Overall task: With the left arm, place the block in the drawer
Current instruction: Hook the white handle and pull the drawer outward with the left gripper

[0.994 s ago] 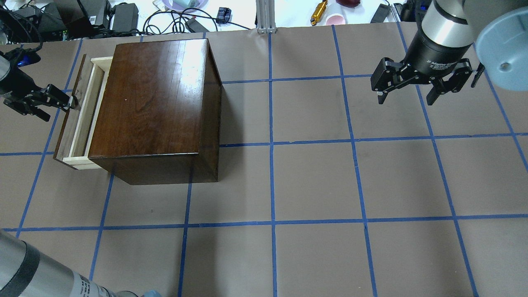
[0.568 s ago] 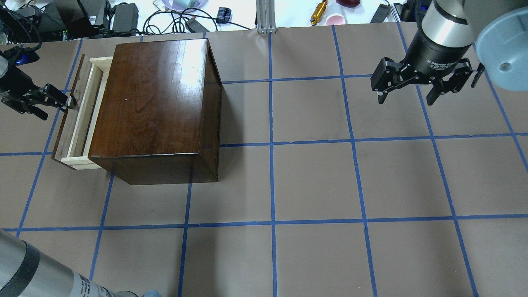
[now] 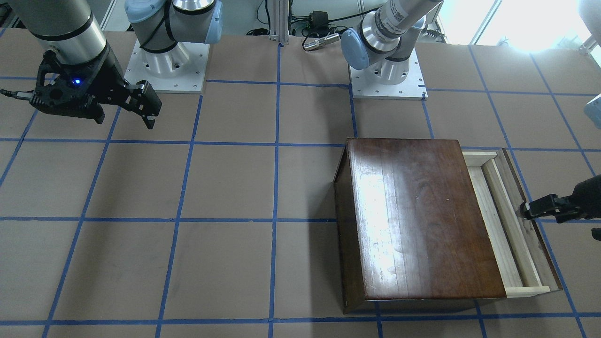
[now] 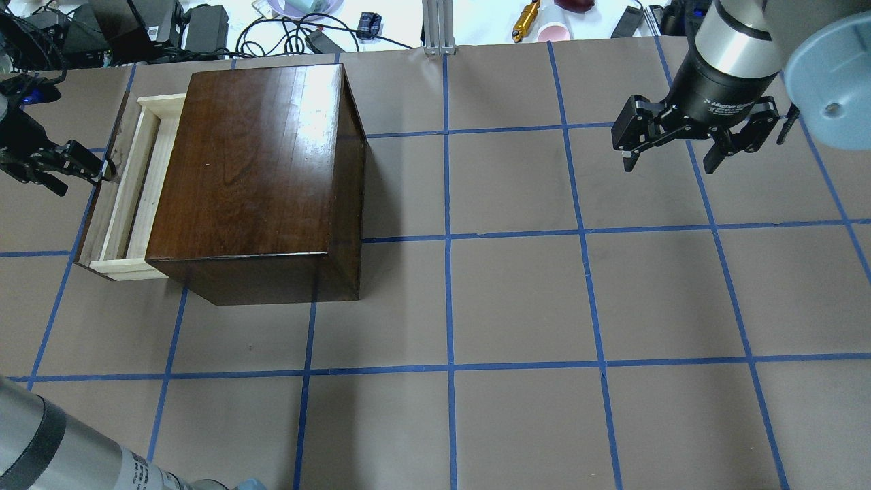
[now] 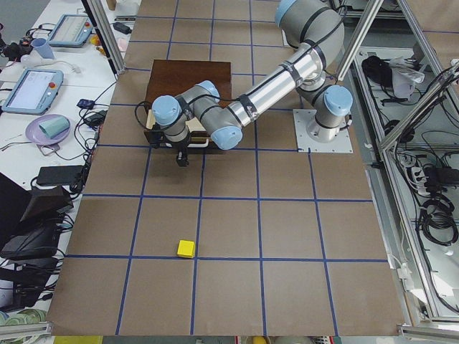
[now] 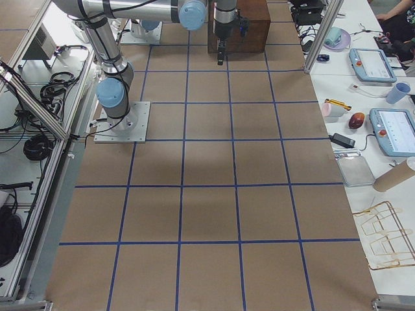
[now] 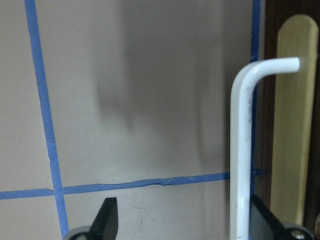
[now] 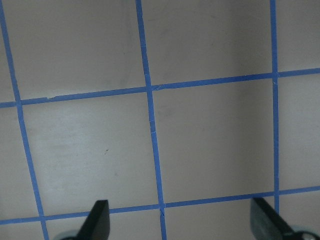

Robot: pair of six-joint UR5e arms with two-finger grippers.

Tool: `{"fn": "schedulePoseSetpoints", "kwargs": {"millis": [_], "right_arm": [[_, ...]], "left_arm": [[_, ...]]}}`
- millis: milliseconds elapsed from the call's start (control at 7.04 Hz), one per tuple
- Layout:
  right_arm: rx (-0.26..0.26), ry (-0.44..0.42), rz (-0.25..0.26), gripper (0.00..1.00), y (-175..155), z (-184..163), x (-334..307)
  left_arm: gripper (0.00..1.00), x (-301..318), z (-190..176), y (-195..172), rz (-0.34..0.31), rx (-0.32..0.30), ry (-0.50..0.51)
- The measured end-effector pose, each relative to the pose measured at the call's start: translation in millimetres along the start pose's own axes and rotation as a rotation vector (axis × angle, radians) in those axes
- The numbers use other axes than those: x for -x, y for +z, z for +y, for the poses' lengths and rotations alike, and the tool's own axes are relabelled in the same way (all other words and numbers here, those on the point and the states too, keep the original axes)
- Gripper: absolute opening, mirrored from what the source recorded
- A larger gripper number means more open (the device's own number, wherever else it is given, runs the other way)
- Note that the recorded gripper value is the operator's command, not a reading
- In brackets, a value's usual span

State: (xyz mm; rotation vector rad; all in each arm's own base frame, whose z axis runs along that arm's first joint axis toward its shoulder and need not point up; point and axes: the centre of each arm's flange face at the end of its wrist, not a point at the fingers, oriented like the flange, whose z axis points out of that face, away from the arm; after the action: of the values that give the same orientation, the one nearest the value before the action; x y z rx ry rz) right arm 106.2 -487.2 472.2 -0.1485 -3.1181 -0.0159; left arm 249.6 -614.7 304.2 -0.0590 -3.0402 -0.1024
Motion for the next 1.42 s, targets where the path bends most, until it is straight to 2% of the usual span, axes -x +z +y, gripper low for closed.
{"fn": "schedulePoseSetpoints", "kwargs": {"millis": [852,1420], "right_arm": [[0.001,0.0,0.0,1.0,0.3,0.1,0.0],[0.0,0.0,0.0,1.0,0.0,0.0,0.0]], "left_arm": [[0.89,29.1,17.5,-5.1,0.006,-0.009,-0.02],[0.89,20.7,18.0,-14.7,0.055,-0.047,-0.045]]}}
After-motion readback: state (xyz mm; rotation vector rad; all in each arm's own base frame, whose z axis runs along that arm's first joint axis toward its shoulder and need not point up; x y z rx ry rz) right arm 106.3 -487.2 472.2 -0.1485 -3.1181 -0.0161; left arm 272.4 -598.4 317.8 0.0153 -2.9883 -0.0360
